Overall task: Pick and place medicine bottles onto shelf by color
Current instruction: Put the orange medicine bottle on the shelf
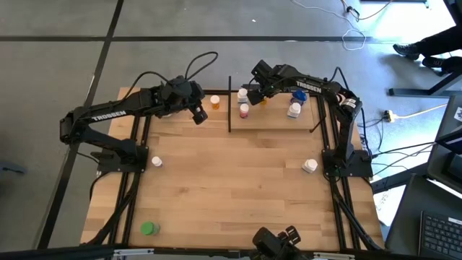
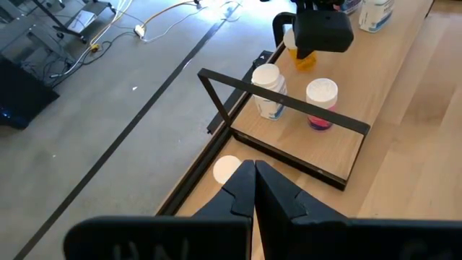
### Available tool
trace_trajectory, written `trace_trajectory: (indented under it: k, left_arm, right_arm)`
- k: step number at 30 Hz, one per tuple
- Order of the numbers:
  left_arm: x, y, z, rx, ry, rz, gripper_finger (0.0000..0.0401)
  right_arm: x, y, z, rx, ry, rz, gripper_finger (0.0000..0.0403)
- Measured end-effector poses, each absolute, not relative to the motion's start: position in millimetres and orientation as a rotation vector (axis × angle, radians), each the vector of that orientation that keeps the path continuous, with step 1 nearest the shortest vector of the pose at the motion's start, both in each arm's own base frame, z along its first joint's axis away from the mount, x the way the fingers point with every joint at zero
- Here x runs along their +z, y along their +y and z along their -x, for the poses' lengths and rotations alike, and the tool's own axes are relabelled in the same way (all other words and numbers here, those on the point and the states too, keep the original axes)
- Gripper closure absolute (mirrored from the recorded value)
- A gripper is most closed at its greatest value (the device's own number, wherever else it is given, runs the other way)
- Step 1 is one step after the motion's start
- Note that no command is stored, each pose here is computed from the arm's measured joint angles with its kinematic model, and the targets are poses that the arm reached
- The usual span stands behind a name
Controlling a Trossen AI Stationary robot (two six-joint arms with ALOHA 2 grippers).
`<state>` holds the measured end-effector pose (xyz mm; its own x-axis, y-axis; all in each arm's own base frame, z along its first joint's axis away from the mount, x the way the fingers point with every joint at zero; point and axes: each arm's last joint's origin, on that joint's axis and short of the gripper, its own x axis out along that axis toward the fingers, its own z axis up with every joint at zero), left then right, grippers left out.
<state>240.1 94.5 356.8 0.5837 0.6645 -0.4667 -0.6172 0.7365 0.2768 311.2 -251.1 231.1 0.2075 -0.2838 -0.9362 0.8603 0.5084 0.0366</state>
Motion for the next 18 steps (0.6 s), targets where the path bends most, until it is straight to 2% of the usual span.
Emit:
trace_trajectory:
  k: [5, 18]
  left_arm:
    - [356.8, 94.5, -240.1, 0.749, 0.581, -0.087, 0.0401]
    - [356.8, 94.5, -240.1, 0.749, 0.581, -0.087, 0.0401]
  right_arm:
    - [231.0, -251.1, -311.1, -0.882, 1.079, -0.657, 0.018]
    - [230.9, -250.9, -311.3, -0.882, 1.08, -0.655, 0.0157]
